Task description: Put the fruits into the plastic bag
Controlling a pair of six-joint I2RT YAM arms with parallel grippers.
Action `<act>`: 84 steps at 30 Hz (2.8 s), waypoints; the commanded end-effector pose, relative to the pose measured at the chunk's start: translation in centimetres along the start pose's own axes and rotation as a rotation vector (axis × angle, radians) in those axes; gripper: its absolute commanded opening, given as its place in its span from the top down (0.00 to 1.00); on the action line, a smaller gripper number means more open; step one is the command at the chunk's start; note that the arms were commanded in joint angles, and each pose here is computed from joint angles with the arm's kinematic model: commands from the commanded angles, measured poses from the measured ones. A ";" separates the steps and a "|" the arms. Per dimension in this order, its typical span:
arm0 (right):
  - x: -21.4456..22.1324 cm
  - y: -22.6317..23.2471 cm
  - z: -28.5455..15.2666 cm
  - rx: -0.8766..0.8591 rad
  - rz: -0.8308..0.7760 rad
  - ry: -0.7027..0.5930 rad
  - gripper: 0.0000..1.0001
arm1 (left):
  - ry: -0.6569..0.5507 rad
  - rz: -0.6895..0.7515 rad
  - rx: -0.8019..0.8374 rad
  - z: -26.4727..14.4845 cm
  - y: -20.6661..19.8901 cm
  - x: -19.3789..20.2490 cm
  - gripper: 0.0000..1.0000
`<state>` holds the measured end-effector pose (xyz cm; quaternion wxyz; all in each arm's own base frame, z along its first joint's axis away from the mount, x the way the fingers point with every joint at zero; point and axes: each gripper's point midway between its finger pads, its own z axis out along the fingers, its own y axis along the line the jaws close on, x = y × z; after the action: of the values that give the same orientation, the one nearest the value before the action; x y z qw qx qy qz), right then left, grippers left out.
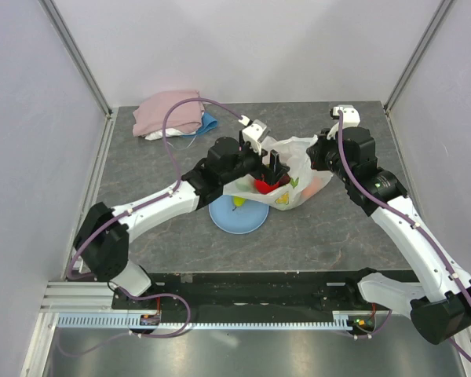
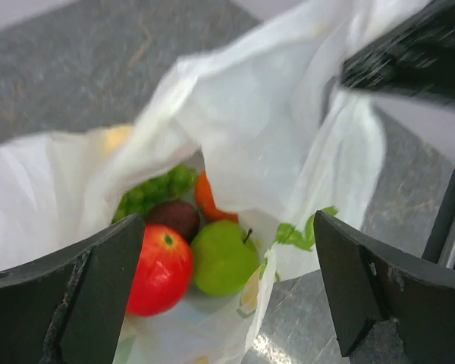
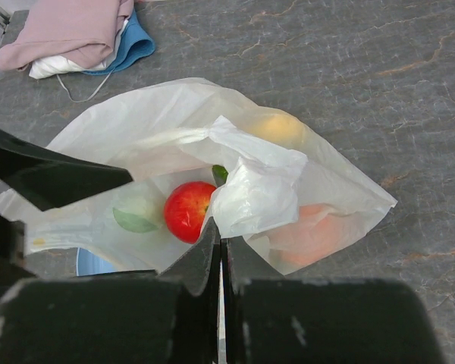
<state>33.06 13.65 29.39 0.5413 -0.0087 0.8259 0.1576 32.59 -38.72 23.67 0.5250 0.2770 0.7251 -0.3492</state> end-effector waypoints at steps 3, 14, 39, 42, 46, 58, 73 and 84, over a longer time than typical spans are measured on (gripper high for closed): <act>-0.7 -0.1 -0.1 0.002 0.006 -0.030 1.00 | -0.180 0.052 0.041 -4.4 -1.6 -5.8 0.01; -1.0 0.1 -0.2 -0.007 0.006 -0.035 1.00 | -0.406 -0.063 -0.326 -17.0 9.3 -8.8 0.01; -0.7 0.3 0.5 -0.010 0.009 -0.017 1.00 | 0.054 -0.235 -0.490 -13.4 18.0 12.3 0.04; -0.7 0.3 0.5 -0.009 0.008 -0.019 1.00 | 0.089 -0.221 -0.464 -12.1 17.4 13.0 0.04; -0.9 0.0 0.2 0.000 0.008 -0.026 1.00 | 0.106 -0.188 -0.416 -10.3 15.9 13.0 0.04; -0.8 0.0 0.2 0.002 0.005 -0.027 1.00 | 0.098 -0.116 -0.328 -6.7 12.2 11.8 0.04; -0.9 -0.2 0.0 0.009 0.005 -0.031 1.00 | 0.154 -0.139 -0.281 -4.7 11.1 14.2 0.08; -0.7 -0.3 0.1 0.011 0.006 -0.027 1.00 | 0.179 -0.168 -0.267 -3.6 10.9 15.9 0.14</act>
<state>33.36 13.70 28.82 0.5351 -0.0085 0.8306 0.1542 33.02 -26.96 5.20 0.4353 0.1745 0.8488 -0.2441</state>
